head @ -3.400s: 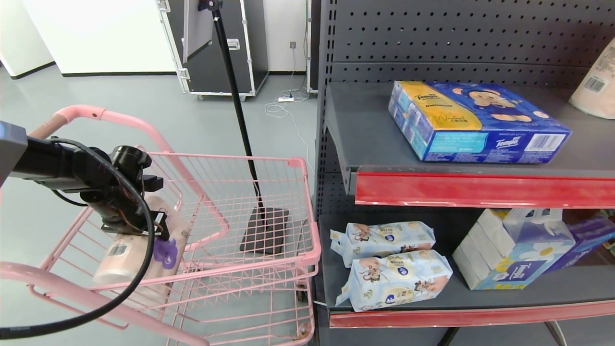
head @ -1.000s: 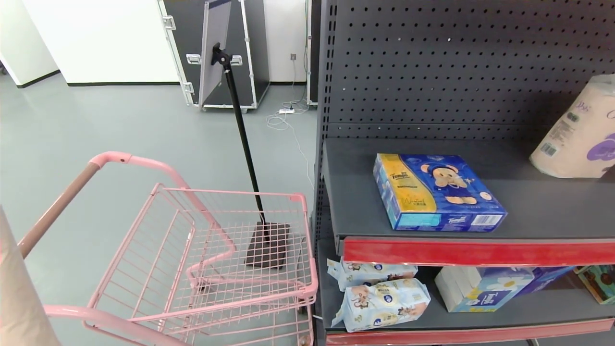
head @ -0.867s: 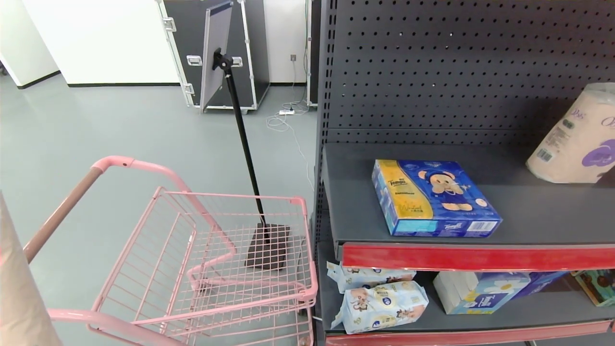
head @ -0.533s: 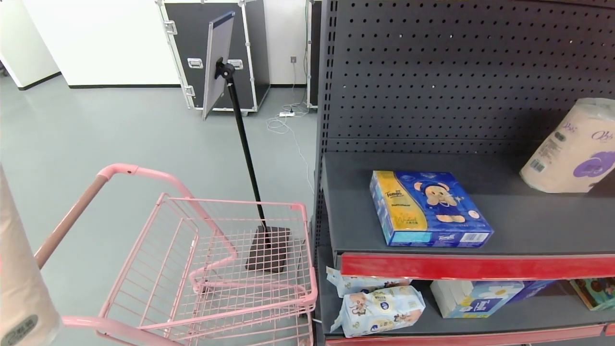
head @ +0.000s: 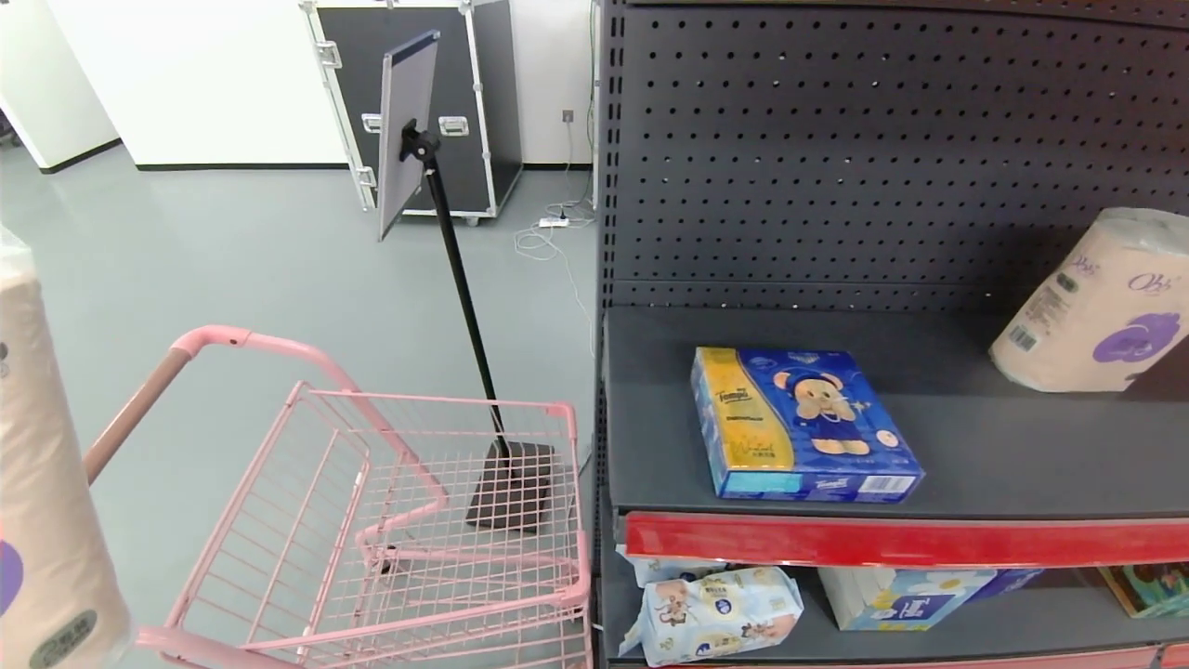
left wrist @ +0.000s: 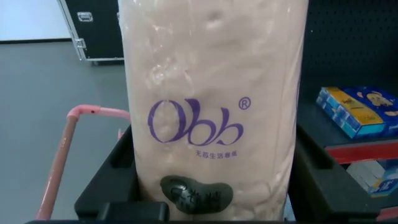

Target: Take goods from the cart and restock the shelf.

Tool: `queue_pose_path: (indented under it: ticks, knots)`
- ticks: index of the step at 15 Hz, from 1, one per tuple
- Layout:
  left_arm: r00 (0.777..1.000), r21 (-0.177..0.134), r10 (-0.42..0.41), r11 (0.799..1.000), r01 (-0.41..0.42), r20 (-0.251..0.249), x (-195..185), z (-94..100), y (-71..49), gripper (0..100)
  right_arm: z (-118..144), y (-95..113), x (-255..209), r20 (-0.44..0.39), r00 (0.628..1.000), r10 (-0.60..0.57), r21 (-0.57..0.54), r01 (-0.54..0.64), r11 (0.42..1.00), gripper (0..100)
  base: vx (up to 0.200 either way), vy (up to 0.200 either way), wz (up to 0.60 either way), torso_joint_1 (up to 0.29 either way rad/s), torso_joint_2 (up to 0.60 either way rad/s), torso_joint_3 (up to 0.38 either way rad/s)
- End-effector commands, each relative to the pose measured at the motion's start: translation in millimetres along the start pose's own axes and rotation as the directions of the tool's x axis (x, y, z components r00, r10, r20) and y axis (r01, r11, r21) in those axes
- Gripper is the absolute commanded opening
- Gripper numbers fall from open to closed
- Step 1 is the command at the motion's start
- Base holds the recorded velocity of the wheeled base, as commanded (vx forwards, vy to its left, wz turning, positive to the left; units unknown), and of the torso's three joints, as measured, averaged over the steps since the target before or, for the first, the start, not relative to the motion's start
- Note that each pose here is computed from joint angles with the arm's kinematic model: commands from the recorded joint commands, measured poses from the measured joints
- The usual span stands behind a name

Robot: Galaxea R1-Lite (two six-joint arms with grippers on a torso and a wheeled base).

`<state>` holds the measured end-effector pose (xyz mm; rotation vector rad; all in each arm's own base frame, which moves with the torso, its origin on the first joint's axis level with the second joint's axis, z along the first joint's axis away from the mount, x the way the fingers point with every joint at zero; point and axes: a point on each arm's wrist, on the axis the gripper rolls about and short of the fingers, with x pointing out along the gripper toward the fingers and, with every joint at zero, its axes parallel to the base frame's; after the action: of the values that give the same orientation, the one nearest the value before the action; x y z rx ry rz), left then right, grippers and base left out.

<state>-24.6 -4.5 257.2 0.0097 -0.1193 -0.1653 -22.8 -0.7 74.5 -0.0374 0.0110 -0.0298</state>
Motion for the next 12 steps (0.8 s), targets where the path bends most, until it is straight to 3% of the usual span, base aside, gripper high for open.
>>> queue_pose_path:
  ticks: [1,5,9,12]
  knots:
    - [1.0,0.0,0.0,1.0,0.0,0.006,-3.0,-1.7,-0.5,0,0.1,0.0,0.1,0.0,1.0,-0.001,-0.001,0.001,1.0,100,0.0,-0.2,0.0,-0.002,0.0,0.002]
    - [1.0,0.009,-0.002,1.0,0.002,0.015,-9.2,-5.4,-1.6,0,0.1,0.0,0.1,0.0,1.0,0.002,-0.001,-0.002,1.0,100,0.0,-0.2,0.0,0.007,0.0,0.0]
    - [1.0,0.045,-0.002,0.999,0.001,0.009,-10.2,-9.6,-1.8,0,0.1,0.0,0.1,0.0,1.0,0.001,-0.001,-0.001,1.0,100,0.0,-0.2,0.0,0.002,0.0,0.0]
    - [1.0,0.051,-0.003,0.999,0.003,0.009,-10.2,-9.6,-1.8,0,0.1,0.0,0.1,0.0,1.0,0.001,-0.001,-0.001,1.0,100,0.0,-0.2,0.0,0.004,0.0,0.002]
